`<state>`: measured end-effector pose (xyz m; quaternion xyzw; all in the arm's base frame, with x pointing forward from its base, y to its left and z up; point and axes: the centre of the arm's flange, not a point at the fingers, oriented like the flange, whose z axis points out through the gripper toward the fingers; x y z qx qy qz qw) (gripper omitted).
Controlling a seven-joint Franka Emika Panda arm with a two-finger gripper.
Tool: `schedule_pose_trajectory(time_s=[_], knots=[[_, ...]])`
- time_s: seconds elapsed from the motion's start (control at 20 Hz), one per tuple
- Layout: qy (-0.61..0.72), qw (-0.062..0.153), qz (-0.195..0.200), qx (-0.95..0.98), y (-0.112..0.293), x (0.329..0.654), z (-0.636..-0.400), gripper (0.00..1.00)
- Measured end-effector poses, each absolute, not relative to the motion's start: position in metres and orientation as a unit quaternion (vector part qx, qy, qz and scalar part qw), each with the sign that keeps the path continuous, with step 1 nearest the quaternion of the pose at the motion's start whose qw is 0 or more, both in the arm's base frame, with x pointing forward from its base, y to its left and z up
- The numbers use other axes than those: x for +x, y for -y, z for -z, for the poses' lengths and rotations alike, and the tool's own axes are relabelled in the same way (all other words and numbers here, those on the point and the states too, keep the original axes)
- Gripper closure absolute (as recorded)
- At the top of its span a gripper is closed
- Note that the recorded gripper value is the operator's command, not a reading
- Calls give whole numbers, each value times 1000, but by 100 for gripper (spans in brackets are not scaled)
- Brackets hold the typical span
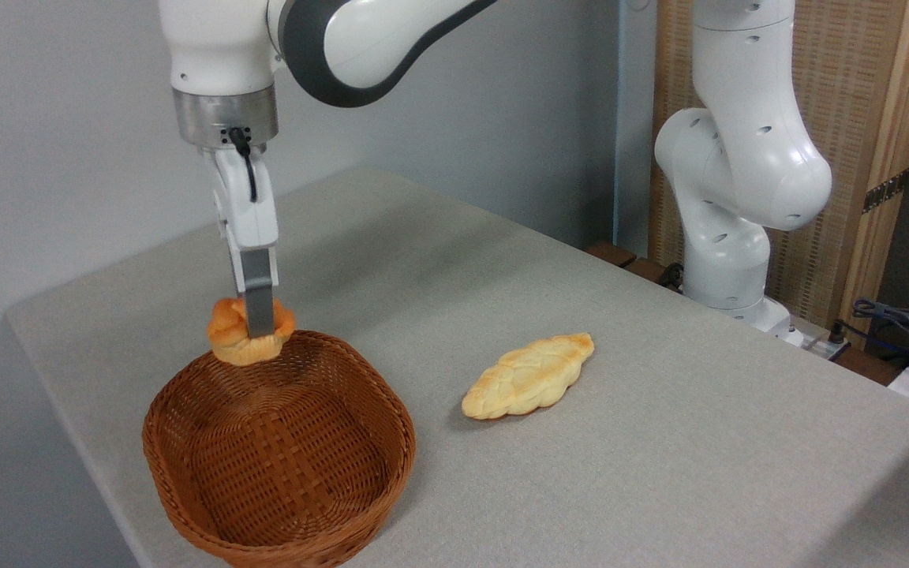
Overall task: Put bread into the basket
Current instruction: 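Carry the held orange bun over the wicker basket, then lower the bun into the basket and open the gripper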
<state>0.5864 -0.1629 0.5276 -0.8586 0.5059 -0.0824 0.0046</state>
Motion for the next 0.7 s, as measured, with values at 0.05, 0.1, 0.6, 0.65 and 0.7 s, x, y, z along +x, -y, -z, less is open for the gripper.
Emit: schedule_pose_trajectory(time_s=[0.05,0.1,0.6,0.65,0.7], knots=[[-512,14,81,-855,163,588,-524,26],[-516,22,81,-852,165,591,-521,26],[-545,65,64,-833,177,595,-504,0],[-545,65,64,-833,177,595,-504,0],[-545,65,64,-833,177,595,-504,0]])
